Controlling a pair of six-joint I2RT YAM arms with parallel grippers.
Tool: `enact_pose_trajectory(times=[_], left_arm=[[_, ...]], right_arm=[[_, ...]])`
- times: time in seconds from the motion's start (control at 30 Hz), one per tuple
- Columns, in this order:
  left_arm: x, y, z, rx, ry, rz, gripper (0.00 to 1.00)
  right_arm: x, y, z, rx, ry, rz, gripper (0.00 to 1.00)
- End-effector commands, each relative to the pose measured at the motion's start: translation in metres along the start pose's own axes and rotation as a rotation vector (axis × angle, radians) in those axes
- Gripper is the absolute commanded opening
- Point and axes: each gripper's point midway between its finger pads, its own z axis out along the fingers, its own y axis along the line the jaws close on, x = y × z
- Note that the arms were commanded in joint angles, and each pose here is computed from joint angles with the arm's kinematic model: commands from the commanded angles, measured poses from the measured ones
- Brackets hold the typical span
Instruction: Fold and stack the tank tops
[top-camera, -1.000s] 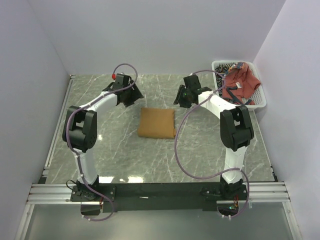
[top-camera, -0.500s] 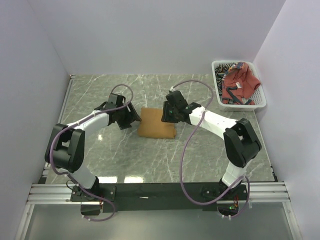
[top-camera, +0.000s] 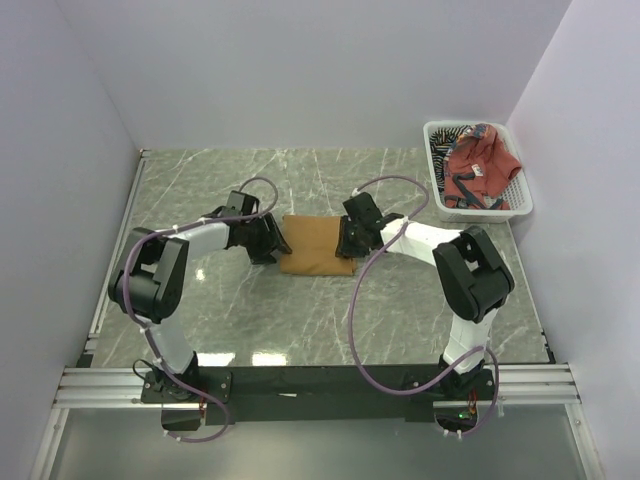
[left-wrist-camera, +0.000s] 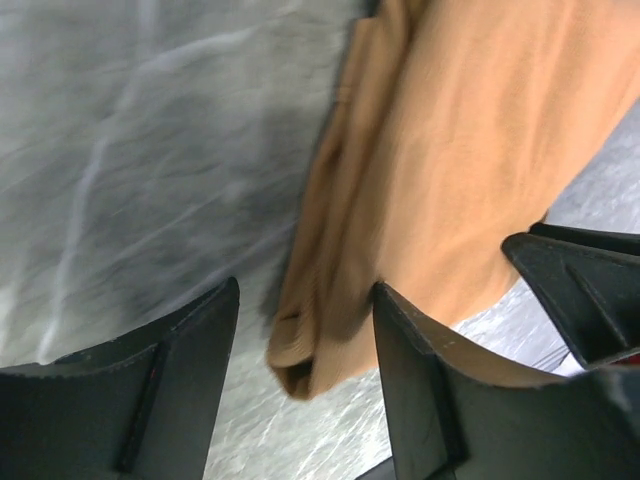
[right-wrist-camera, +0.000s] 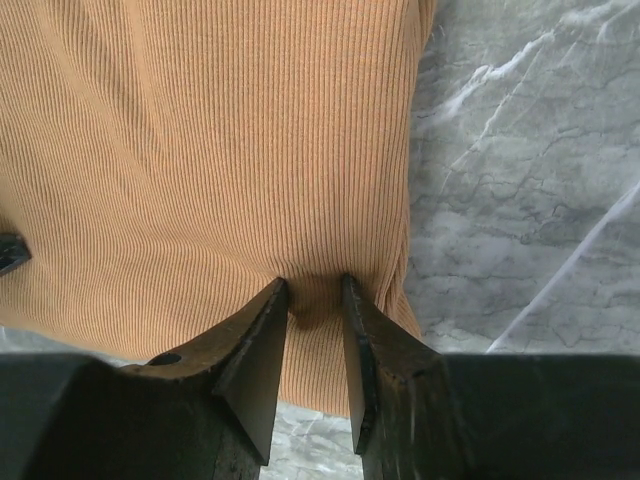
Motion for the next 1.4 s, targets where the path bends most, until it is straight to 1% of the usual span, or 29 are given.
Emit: enact_pose_trajectory(times=[0.0, 0.13, 0.17, 0.2, 0.23, 0.27, 0.3, 0.33, 0.37, 0.43, 0.5, 0.53, 0.57, 0.6, 0.63, 0.77, 0.87, 0.9, 0.97, 1.03, 1.07, 1.13, 1.17, 1.2, 1.3, 1.33, 1.37], left_arm=[[0.014, 0.009, 0.017, -0.045, 0.051, 0.057, 0.62], [0.029, 0.013, 0.026, -0.093, 0.091, 0.082, 0.56], [0.026, 0.016, 0.029, -0.127, 0.076, 0.092, 0.55], [0.028, 0.015, 0.031, -0.141, 0.080, 0.104, 0.43], [0.031, 0.021, 0.031, -0.174, 0.091, 0.104, 0.37], [0.028, 0.019, 0.030, -0.187, 0.083, 0.113, 0.30], [0.023, 0.026, 0.029, -0.240, 0.057, 0.120, 0.21], [0.019, 0.030, 0.026, -0.276, 0.046, 0.134, 0.01], [0.016, 0.036, 0.018, -0.333, 0.054, 0.146, 0.01], [0.002, 0.054, 0.004, -0.465, -0.004, 0.189, 0.00], [-0.003, 0.070, -0.019, -0.591, -0.021, 0.213, 0.01], [-0.013, 0.084, -0.031, -0.689, -0.070, 0.231, 0.00], [-0.012, 0.092, -0.044, -0.740, -0.072, 0.239, 0.00], [-0.016, 0.102, -0.053, -0.787, -0.087, 0.234, 0.00], [-0.027, 0.111, -0.068, -0.864, -0.154, 0.243, 0.00], [-0.038, 0.156, -0.108, -1.043, -0.224, 0.231, 0.00], [-0.048, 0.177, -0.130, -1.134, -0.253, 0.220, 0.00], [-0.052, 0.177, -0.135, -1.143, -0.268, 0.218, 0.00], [-0.065, 0.173, -0.147, -1.156, -0.330, 0.266, 0.00], [-0.077, 0.173, -0.161, -1.188, -0.361, 0.316, 0.00], [-0.084, 0.181, -0.175, -1.247, -0.388, 0.311, 0.00], [-0.090, 0.191, -0.189, -1.301, -0.379, 0.333, 0.00], [-0.097, 0.199, -0.198, -1.322, -0.402, 0.311, 0.00], [-0.099, 0.205, -0.206, -1.353, -0.392, 0.334, 0.00], [-0.098, 0.225, -0.219, -1.365, -0.425, 0.304, 0.00], [-0.091, 0.234, -0.224, -1.381, -0.405, 0.318, 0.00], [-0.090, 0.243, -0.230, -1.394, -0.406, 0.294, 0.00]], right_arm=[[-0.011, 0.004, -0.006, -0.025, -0.031, -0.017, 0.36], [-0.018, 0.014, -0.014, -0.062, -0.045, -0.017, 0.36], [-0.021, 0.016, -0.016, -0.067, -0.052, -0.017, 0.38], [-0.024, 0.018, -0.020, -0.073, -0.063, -0.018, 0.39], [-0.031, 0.022, -0.026, -0.086, -0.084, -0.019, 0.41], [-0.032, 0.025, -0.030, -0.094, -0.090, -0.020, 0.42], [-0.036, 0.026, -0.033, -0.097, -0.102, -0.019, 0.43], [-0.041, 0.031, -0.041, -0.114, -0.121, -0.020, 0.43], [-0.042, 0.032, -0.045, -0.123, -0.126, -0.021, 0.45], [-0.045, 0.038, -0.057, -0.151, -0.149, -0.021, 0.45], [-0.043, 0.037, -0.063, -0.165, -0.160, -0.017, 0.45], [-0.046, 0.040, -0.072, -0.181, -0.180, -0.017, 0.45], [-0.042, 0.039, -0.072, -0.188, -0.182, -0.013, 0.46], [-0.042, 0.039, -0.074, -0.194, -0.190, -0.011, 0.46], [-0.045, 0.041, -0.080, -0.211, -0.207, -0.008, 0.46], [-0.031, 0.044, -0.081, -0.263, -0.189, -0.003, 0.46], [-0.024, 0.044, -0.080, -0.285, -0.182, -0.001, 0.46], [-0.022, 0.045, -0.080, -0.291, -0.177, -0.002, 0.46], [-0.020, 0.044, -0.081, -0.297, -0.175, -0.001, 0.46], [-0.020, 0.044, -0.082, -0.305, -0.184, 0.000, 0.46], [-0.019, 0.043, -0.081, -0.301, -0.183, -0.001, 0.46], [-0.018, 0.046, -0.080, -0.316, -0.176, 0.003, 0.46], [-0.015, 0.046, -0.079, -0.318, -0.168, 0.005, 0.46], [-0.015, 0.046, -0.079, -0.324, -0.167, 0.006, 0.46], [-0.013, 0.045, -0.077, -0.322, -0.165, 0.004, 0.46], [-0.013, 0.045, -0.076, -0.319, -0.162, 0.003, 0.46], [-0.013, 0.045, -0.075, -0.319, -0.162, 0.002, 0.46]])
